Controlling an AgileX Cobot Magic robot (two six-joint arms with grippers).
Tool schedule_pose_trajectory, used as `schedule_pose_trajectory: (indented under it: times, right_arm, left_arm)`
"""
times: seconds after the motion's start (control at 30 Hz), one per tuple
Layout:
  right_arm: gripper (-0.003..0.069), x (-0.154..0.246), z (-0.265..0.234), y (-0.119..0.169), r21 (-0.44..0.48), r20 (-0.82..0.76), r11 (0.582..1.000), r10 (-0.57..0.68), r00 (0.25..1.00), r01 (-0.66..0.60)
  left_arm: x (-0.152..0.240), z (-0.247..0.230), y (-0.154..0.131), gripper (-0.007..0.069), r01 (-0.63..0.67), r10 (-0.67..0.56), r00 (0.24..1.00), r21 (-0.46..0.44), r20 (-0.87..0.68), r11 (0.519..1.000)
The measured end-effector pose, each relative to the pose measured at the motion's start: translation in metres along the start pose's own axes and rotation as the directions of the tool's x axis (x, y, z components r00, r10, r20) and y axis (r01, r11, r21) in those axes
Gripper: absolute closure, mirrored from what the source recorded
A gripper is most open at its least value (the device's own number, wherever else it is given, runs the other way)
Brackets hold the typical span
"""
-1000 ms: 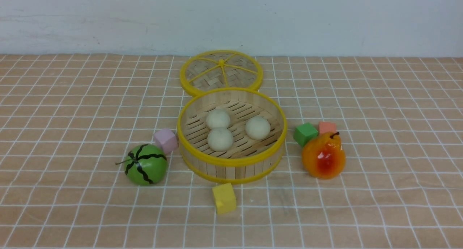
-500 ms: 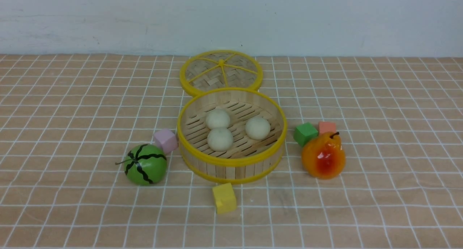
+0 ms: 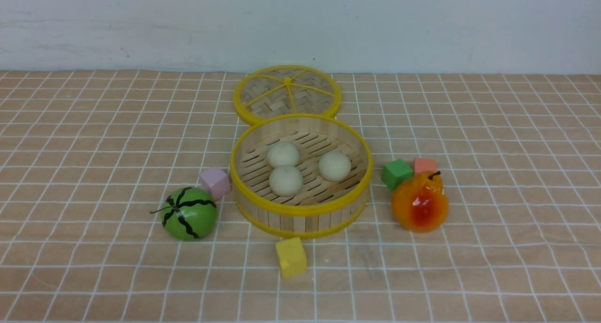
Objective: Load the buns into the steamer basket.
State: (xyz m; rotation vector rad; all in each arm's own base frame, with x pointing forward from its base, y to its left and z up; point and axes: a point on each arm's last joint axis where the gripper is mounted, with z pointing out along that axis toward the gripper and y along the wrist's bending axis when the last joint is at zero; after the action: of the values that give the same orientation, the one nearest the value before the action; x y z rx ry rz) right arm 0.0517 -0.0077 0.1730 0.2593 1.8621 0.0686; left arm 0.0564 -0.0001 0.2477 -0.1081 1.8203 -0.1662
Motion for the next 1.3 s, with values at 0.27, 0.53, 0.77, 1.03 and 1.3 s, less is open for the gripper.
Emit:
schedule_pose_trajectory:
  times: [0.27,0.53,0.77,1.03,1.3]
  right_arm:
    - [0.0418,0.0,0.0,0.0,0.0,0.0,1.0,0.0,1.0,0.0]
    - [0.0418,0.0,0.0,0.0,0.0,0.0,1.0,0.0,1.0,0.0]
    - [0.0418,0.0,0.0,0.0,0.0,0.0,1.0,0.0,1.0,0.0]
    - [0.0418,0.0,0.0,0.0,0.0,0.0,1.0,0.0,1.0,0.0]
    - [0.0418,0.0,0.0,0.0,0.0,0.0,1.0,0.0,1.0,0.0]
  left_arm:
    - [0.049,0.008,0.008,0.0637,-0.02,0.019,0.998,0.015,0.052,1.0]
    - [0.073,0.016,0.01,0.0631,0.046,-0.045,0.998,0.018,-0.044,0.999]
    - [0.074,0.016,0.01,0.0625,0.052,-0.051,0.998,0.019,-0.046,0.998]
    - [0.074,0.016,0.01,0.0617,0.052,-0.051,0.998,0.019,-0.048,0.998]
    - [0.074,0.016,0.01,0.0607,0.052,-0.051,0.998,0.019,-0.048,0.998]
